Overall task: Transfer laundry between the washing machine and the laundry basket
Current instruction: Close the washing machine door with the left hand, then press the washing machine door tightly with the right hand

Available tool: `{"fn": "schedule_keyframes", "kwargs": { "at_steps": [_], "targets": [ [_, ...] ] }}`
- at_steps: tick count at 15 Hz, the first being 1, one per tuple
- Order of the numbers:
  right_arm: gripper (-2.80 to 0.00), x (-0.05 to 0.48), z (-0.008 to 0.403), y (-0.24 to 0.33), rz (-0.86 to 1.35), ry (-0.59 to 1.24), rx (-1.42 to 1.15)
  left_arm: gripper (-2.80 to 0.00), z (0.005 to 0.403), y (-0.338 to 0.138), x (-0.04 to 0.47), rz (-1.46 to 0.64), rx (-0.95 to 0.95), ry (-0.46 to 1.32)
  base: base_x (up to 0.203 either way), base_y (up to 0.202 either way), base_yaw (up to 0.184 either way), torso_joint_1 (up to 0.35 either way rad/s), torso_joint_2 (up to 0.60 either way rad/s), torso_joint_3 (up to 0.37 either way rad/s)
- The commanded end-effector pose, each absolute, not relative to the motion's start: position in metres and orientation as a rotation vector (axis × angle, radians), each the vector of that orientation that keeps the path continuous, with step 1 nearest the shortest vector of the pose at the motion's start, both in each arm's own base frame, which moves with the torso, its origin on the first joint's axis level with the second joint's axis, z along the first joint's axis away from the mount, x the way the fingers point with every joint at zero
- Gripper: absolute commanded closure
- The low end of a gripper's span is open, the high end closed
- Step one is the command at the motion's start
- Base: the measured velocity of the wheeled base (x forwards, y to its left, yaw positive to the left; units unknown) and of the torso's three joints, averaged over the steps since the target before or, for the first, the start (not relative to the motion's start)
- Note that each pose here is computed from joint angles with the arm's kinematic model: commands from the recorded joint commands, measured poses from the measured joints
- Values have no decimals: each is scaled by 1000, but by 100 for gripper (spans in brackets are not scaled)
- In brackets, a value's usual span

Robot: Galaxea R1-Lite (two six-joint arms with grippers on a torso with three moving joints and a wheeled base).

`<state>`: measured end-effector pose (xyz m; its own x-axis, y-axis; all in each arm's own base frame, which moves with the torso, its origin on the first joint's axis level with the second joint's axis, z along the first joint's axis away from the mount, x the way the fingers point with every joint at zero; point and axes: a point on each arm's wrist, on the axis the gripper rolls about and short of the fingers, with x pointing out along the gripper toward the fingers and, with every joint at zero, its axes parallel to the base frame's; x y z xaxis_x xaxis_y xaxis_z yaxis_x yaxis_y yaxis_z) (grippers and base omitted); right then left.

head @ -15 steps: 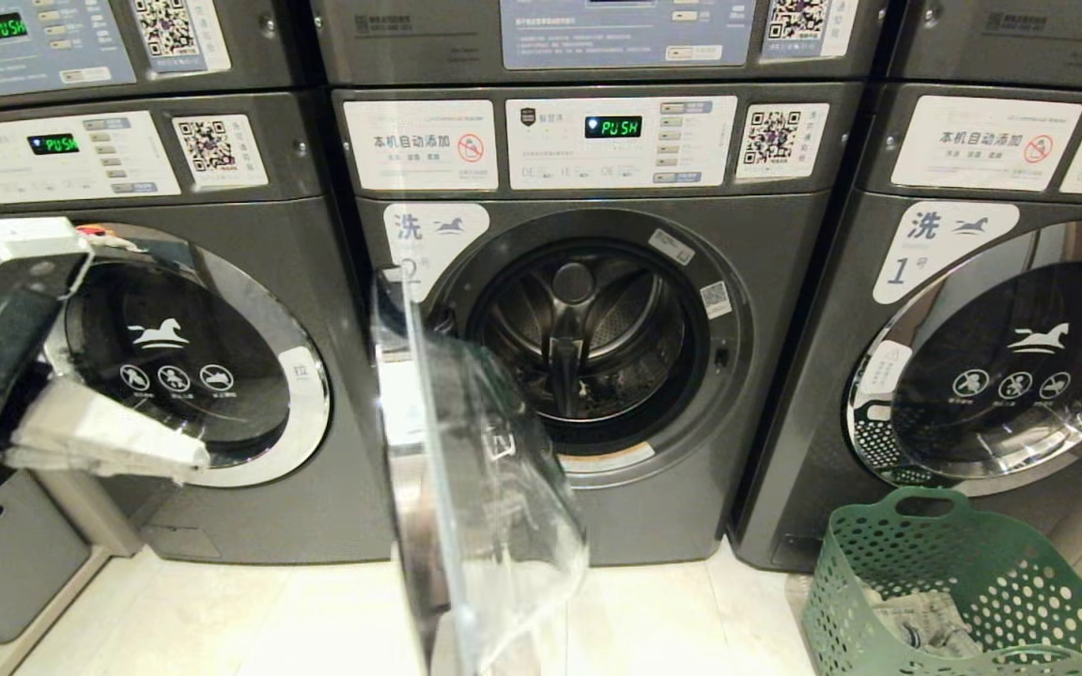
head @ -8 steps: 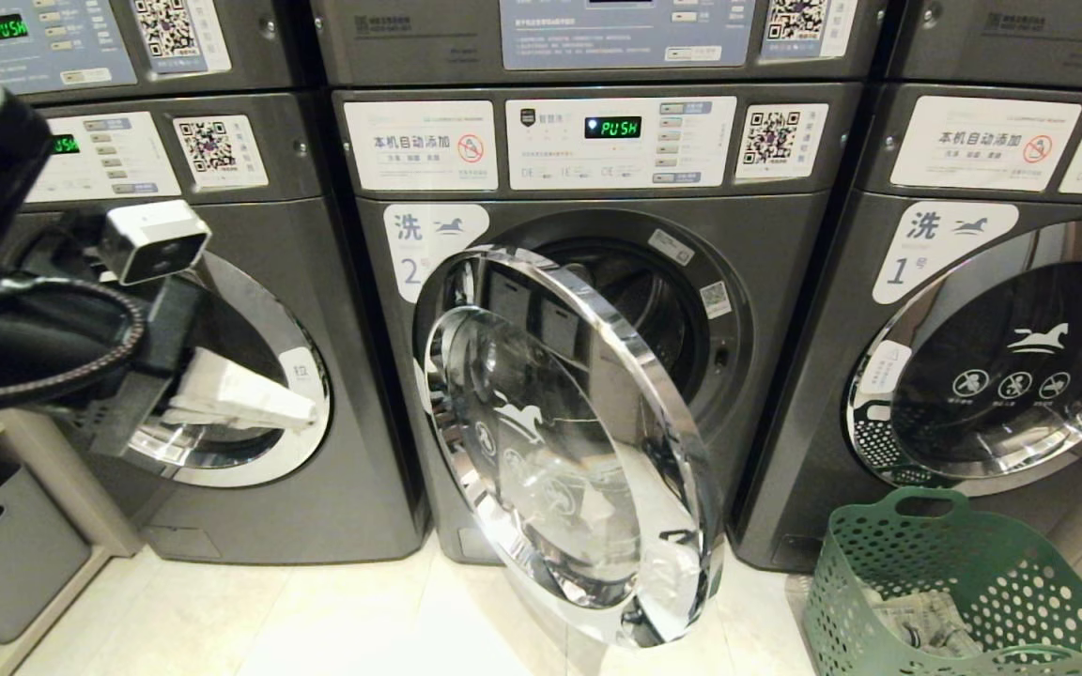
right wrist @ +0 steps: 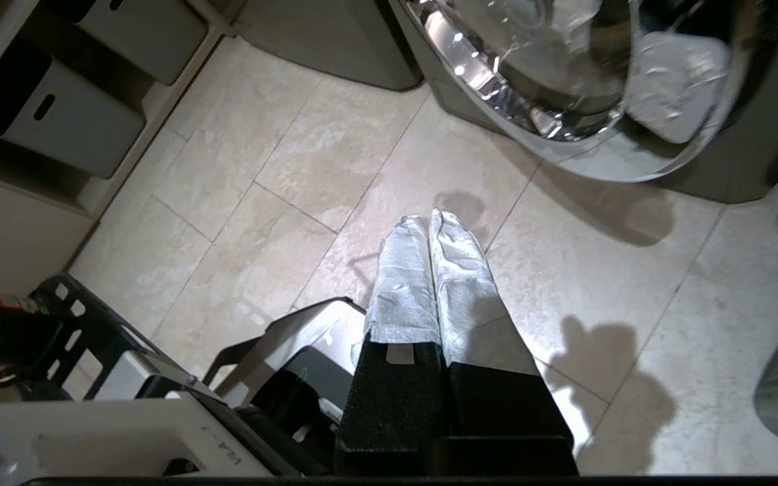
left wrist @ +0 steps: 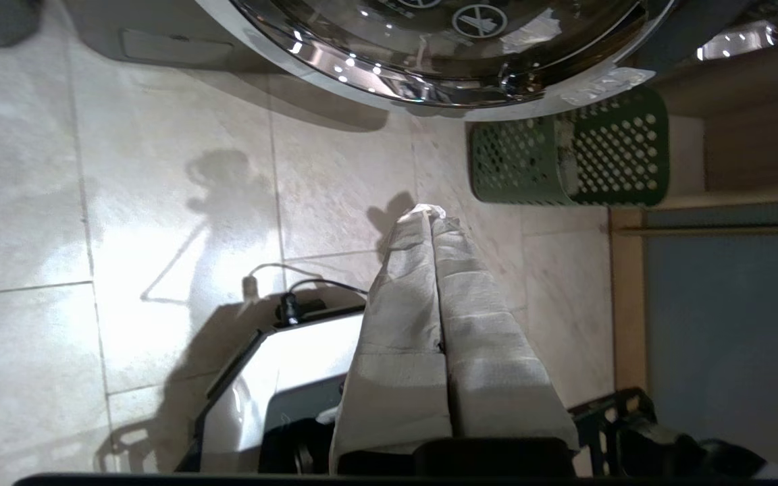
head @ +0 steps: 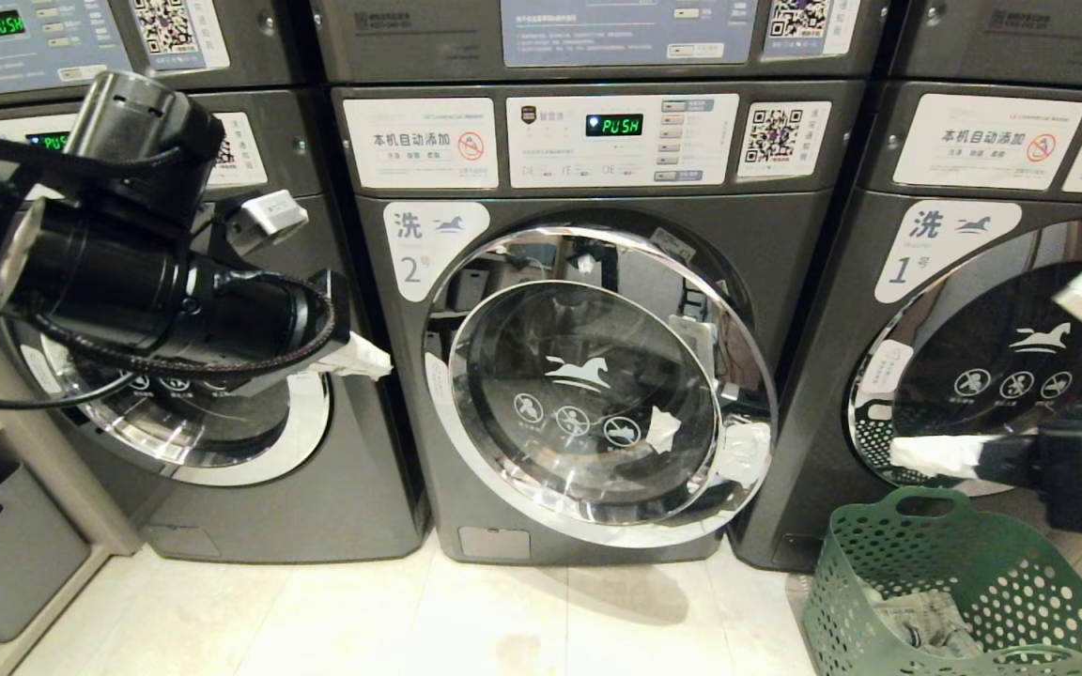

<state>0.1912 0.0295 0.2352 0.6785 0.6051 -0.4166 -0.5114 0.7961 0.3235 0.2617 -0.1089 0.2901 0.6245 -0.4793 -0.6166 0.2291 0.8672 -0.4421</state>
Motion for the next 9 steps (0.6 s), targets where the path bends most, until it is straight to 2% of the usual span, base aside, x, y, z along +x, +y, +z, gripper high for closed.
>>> {"fn": "schedule_keyframes", "kwargs": {
  "at_steps": [1, 5, 9],
  "targets": [
    [0, 274, 183, 43, 631, 745, 244, 0, 306, -112, 244, -372, -313, 723, 0, 0, 0, 0, 0, 0],
    [0, 358, 105, 56, 523, 792, 195, 0, 362, -102, 223, -351, -335, 500, 0, 0, 0, 0, 0, 0],
    [0, 391, 49, 61, 473, 793, 74, 0, 374, -99, 220, -298, -336, 435, 0, 0, 0, 0, 0, 0]
  ]
}}
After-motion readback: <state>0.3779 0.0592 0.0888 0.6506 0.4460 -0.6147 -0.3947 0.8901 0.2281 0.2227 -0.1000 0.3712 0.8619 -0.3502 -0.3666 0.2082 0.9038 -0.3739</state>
